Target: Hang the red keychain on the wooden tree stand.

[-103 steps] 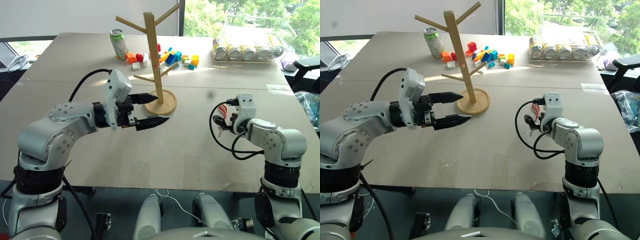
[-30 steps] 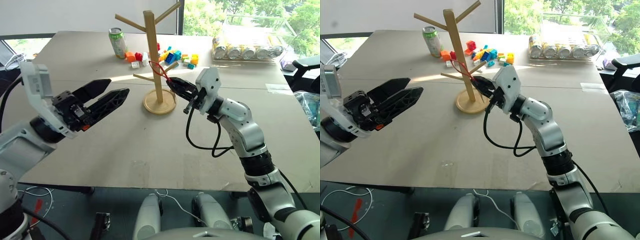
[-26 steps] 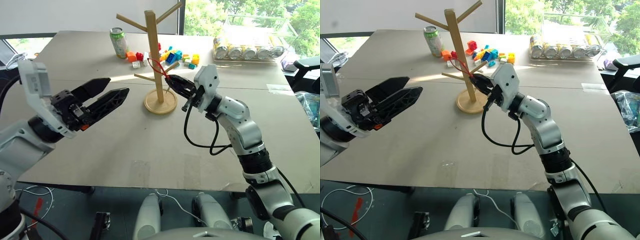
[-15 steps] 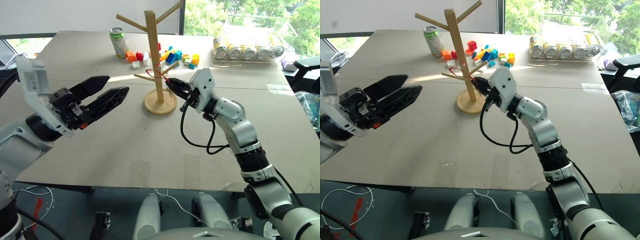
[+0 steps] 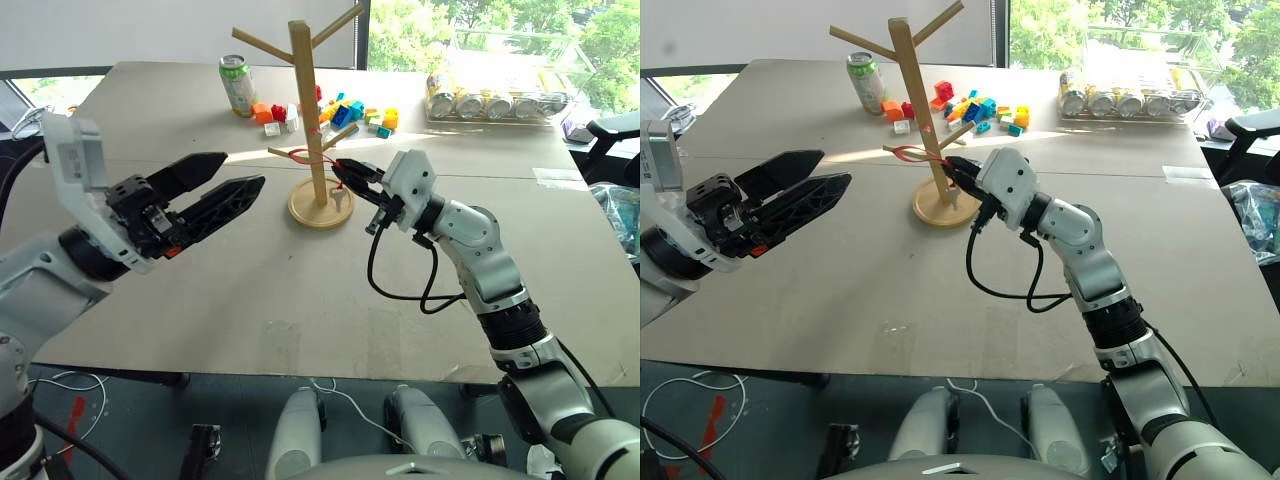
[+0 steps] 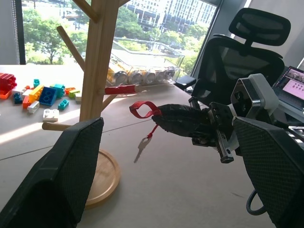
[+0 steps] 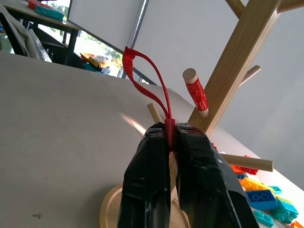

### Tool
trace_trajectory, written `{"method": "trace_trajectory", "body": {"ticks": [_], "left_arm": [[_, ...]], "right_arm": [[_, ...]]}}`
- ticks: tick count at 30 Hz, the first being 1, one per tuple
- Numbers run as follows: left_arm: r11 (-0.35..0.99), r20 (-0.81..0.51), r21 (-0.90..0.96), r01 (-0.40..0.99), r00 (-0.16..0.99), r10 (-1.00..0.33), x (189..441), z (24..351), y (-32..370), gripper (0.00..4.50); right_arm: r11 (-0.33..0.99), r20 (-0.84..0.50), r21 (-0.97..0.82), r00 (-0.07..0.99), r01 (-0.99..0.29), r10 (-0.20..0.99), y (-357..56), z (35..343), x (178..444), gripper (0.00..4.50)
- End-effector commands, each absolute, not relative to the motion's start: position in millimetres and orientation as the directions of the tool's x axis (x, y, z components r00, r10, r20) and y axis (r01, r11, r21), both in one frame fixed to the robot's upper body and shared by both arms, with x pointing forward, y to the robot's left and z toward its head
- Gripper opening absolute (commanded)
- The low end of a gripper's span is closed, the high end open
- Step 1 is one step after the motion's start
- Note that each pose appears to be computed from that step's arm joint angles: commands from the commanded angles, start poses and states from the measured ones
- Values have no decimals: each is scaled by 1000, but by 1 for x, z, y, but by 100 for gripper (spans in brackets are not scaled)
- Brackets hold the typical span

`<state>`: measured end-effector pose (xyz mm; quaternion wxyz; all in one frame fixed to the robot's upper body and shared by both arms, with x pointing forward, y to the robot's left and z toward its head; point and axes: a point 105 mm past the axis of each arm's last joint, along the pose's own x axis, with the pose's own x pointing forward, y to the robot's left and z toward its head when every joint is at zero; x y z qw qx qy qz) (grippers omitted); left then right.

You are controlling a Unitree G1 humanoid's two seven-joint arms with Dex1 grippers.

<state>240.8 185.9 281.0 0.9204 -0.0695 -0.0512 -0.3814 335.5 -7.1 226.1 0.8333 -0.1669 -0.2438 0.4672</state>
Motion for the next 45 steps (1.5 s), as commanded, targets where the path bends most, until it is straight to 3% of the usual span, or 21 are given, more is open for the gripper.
{"method": "trace_trajectory", "body": {"ticks": [1, 11, 28, 32, 38, 39, 42, 45], "left_arm": [[693, 171, -44, 719, 689, -704, 238, 290, 184, 450], [687, 165, -36, 726, 682, -712, 238, 291, 183, 450], [690, 163, -26, 724, 684, -711, 239, 292, 181, 450], [694, 163, -25, 719, 688, -707, 240, 292, 182, 450], [706, 154, -15, 708, 699, -698, 241, 292, 187, 450], [710, 147, -11, 704, 703, -696, 241, 292, 189, 450], [727, 105, 9, 687, 722, -684, 243, 290, 197, 450], [753, 45, 34, 657, 752, -657, 248, 291, 210, 450]], "right_arm": [[570, 338, -514, 459, -641, 822, -16, 250, 337, 5], [617, 368, -495, 495, -613, 787, -22, 256, 345, 5], [573, 232, -496, 536, -653, 811, -9, 236, 360, 5], [562, 218, -494, 531, -664, 819, -12, 235, 359, 134], [514, 173, -499, 501, -698, 848, -32, 235, 349, 422], [499, 161, -500, 491, -708, 856, -37, 237, 346, 446], [448, 124, -482, 447, -753, 886, -47, 247, 336, 446], [355, 75, -341, 352, -870, 933, -54, 265, 318, 446]]}}
